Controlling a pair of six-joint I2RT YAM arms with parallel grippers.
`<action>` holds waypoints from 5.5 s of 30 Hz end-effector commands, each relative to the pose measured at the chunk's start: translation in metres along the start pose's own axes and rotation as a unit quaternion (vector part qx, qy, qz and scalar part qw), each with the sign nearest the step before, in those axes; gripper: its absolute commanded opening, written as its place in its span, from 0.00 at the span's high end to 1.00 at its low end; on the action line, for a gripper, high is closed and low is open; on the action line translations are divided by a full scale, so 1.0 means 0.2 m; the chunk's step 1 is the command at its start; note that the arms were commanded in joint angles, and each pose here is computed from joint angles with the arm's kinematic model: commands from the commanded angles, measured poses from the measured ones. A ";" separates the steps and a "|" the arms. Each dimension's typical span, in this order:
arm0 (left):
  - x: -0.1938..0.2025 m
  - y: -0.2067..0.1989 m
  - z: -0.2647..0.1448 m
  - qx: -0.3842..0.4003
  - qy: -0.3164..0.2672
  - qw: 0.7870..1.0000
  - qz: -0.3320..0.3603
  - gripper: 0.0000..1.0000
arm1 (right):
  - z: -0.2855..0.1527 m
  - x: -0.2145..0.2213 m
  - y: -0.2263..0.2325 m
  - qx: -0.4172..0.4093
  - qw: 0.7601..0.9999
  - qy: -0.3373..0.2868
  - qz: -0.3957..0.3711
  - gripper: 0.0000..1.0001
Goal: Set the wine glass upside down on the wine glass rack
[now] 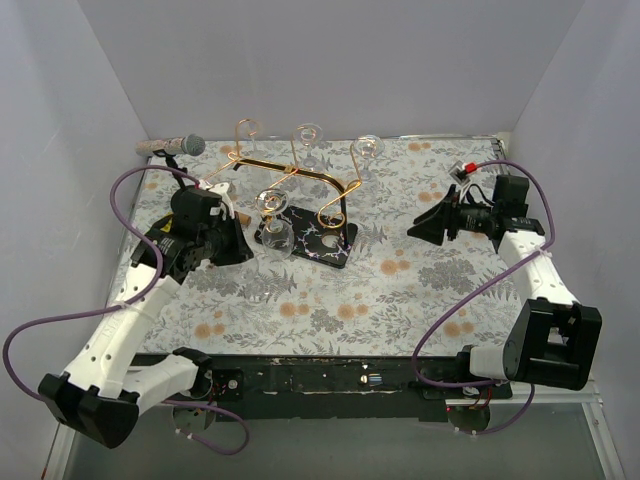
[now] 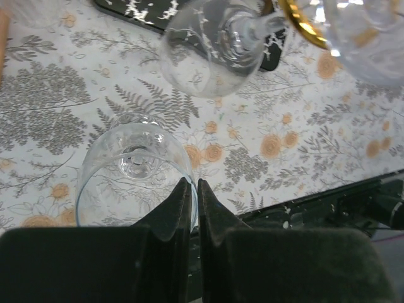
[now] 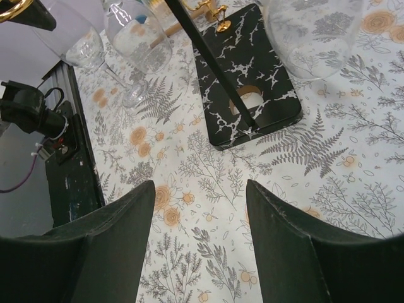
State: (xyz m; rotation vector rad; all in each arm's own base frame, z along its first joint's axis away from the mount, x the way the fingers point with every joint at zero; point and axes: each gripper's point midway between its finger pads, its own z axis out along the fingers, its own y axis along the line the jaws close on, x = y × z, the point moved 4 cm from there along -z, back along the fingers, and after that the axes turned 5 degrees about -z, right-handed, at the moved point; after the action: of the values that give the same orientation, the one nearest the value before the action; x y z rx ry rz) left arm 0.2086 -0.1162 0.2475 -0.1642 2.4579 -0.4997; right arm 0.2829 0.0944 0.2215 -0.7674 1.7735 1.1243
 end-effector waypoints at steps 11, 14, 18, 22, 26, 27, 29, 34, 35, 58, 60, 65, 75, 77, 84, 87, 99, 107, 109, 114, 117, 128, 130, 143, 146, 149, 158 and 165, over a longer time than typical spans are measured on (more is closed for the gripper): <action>-0.04 -0.39 -0.29 0.258 0.011 0.965 0.036 1.00 | 0.33 0.22 0.33 -0.112 0.987 0.098 -0.059 0.33; -0.04 -0.45 -0.32 0.298 0.010 0.954 0.040 1.00 | 0.35 0.25 0.38 -0.118 0.988 0.096 -0.016 0.33; -0.02 -0.53 -0.33 0.333 0.009 0.942 0.046 1.00 | 0.38 0.28 0.44 -0.126 0.986 0.097 0.056 0.31; -0.02 -0.60 -0.32 0.348 0.002 0.936 0.050 1.00 | 0.43 0.29 0.44 -0.048 0.983 0.097 0.145 0.32; 0.00 -0.68 -0.29 0.355 -0.005 0.933 0.057 1.00 | 0.44 0.29 0.50 -0.064 0.974 0.096 0.193 0.31; 0.01 -0.70 -0.29 0.356 -0.008 0.933 0.059 1.00 | 0.45 0.30 0.52 -0.069 0.972 0.099 0.202 0.31; 0.01 -0.74 -0.27 0.358 -0.014 0.931 0.064 1.00 | 0.45 0.31 0.53 -0.069 0.969 0.103 0.212 0.31; 0.01 -0.80 -0.26 0.355 -0.031 0.932 0.071 1.00 | 0.47 0.38 0.53 -0.051 0.964 0.128 0.226 0.32; 0.01 -0.80 -0.26 0.355 -0.033 0.931 0.071 1.00 | 0.47 0.38 0.53 -0.050 0.964 0.130 0.226 0.33; 0.07 -0.83 -0.30 0.373 -0.027 0.924 0.083 1.00 | 0.53 0.37 0.61 -0.133 0.944 0.129 0.273 0.99; 0.06 -0.82 -0.32 0.378 -0.030 0.922 0.083 0.95 | 0.53 0.36 0.60 -0.133 0.947 0.127 0.263 0.99; 0.06 -0.82 -0.42 0.398 -0.041 0.913 0.084 0.66 | 0.50 0.35 0.57 -0.117 0.958 0.115 0.235 0.99; -0.02 -0.74 -0.61 0.371 -0.095 0.919 0.096 0.25 | 0.42 0.41 0.52 -0.055 0.979 0.146 0.129 0.99; -0.06 -0.70 -0.67 0.355 -0.129 0.920 0.101 0.18 | 0.39 0.42 0.50 -0.036 0.983 0.158 0.090 0.99; -0.16 -0.56 -0.72 0.288 -0.224 0.927 0.087 0.02 | 0.23 0.33 0.37 0.077 0.972 0.175 -0.137 0.99; -0.17 -0.54 -0.66 0.257 -0.222 0.936 0.090 0.02 | 0.17 0.25 0.33 0.099 0.947 0.199 -0.232 0.99; -0.19 -0.48 -0.58 0.212 -0.244 0.942 0.086 0.02 | 0.07 -0.46 0.39 0.114 0.770 0.225 -0.586 0.99; -0.22 -0.44 -0.70 0.221 -0.276 0.933 0.071 0.02 | 0.21 -0.74 0.60 0.181 0.627 0.175 -0.737 0.99; -0.23 -0.44 -0.71 0.221 -0.279 0.932 0.071 0.02 | 0.24 -0.77 0.64 0.196 0.602 0.151 -0.759 0.99; -0.22 -0.43 -0.74 0.224 -0.281 0.931 0.068 0.02 | 0.32 -0.79 0.68 0.214 0.564 0.121 -0.788 0.99; -0.21 -0.42 -0.75 0.225 -0.282 0.930 0.067 0.02 | 0.35 -0.80 0.67 0.222 0.550 0.118 -0.797 0.99; -0.21 -0.41 -0.76 0.229 -0.285 0.928 0.066 0.02 | 0.47 -0.82 0.68 0.223 0.534 0.086 -0.811 0.99; -0.20 -0.41 -0.76 0.229 -0.283 0.929 0.065 0.02 | 0.48 -0.81 0.68 0.221 0.533 0.082 -0.813 0.99; -0.19 -0.39 -0.77 0.233 -0.285 0.928 0.059 0.02 | 0.57 -0.76 0.75 0.196 0.544 0.066 -0.813 0.99; -0.18 -0.39 -0.77 0.232 -0.285 0.928 0.059 0.02 | 0.58 -0.75 0.77 0.191 0.550 0.061 -0.811 0.99; -0.18 -0.38 -0.77 0.231 -0.284 0.929 0.058 0.02 | 0.59 -0.71 0.78 0.177 0.557 0.073 -0.808 0.99; -0.18 -0.38 -0.75 0.229 -0.282 0.930 0.058 0.02 | 0.56 -0.68 0.87 0.156 0.568 0.069 -0.805 0.99; -0.18 -0.38 -0.75 0.227 -0.283 0.930 0.057 0.02 | 0.52 -0.66 0.89 0.153 0.574 0.075 -0.801 0.99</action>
State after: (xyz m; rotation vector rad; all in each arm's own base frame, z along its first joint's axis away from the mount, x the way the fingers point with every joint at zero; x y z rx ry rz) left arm 0.1457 -0.1320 0.4109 0.0383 1.7220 -0.8413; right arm 0.2320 0.2798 0.3396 -1.8098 0.6116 -0.4925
